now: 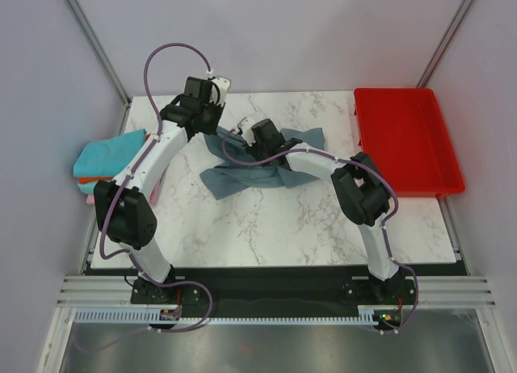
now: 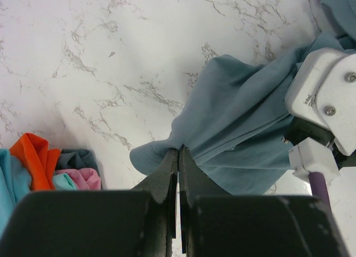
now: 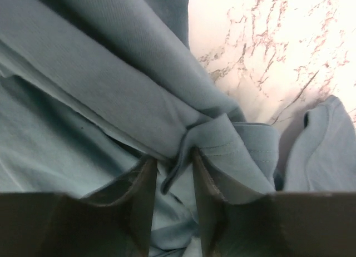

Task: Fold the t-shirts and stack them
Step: Flatten the tshirt out

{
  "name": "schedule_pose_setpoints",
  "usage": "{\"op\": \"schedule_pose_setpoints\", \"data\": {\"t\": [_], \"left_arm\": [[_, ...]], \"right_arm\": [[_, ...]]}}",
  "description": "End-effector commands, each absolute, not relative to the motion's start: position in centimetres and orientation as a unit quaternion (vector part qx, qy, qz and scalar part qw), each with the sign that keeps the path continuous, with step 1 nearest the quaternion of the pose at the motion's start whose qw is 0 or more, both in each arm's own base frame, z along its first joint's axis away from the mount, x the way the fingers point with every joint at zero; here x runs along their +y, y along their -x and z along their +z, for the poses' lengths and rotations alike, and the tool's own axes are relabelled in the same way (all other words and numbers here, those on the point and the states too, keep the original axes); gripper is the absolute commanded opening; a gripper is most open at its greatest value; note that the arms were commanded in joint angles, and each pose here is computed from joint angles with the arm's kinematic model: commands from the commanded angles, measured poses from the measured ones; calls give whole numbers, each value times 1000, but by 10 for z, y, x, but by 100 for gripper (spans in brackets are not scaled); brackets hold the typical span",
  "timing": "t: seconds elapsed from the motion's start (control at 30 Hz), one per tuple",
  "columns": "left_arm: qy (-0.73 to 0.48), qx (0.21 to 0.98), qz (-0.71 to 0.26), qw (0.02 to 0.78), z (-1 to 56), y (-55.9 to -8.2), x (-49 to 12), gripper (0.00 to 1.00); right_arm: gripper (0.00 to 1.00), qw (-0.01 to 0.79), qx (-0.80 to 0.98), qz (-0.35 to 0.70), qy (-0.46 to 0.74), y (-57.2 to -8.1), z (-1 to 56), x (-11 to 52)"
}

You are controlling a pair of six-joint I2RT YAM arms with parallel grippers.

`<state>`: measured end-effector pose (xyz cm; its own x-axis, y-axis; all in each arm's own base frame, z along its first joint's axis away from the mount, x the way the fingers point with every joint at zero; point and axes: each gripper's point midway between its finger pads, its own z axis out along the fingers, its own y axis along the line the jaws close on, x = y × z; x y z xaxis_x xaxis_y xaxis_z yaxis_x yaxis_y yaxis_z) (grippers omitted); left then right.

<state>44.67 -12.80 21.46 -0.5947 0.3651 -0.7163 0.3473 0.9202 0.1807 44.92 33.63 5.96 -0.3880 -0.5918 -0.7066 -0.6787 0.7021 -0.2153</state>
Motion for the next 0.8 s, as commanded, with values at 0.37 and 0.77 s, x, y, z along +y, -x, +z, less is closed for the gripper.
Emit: {"op": "schedule_pose_setpoints", "data": {"t": [0.37,0.77], "left_arm": [[-185,883,12,432,235,-455,-125,2],[-188,880,7,437,240,-457,-129,2]], "right_arm": [[9,491,791,24,365,-450,165,317],[12,469,803,41,366,-434,157,306]]}}
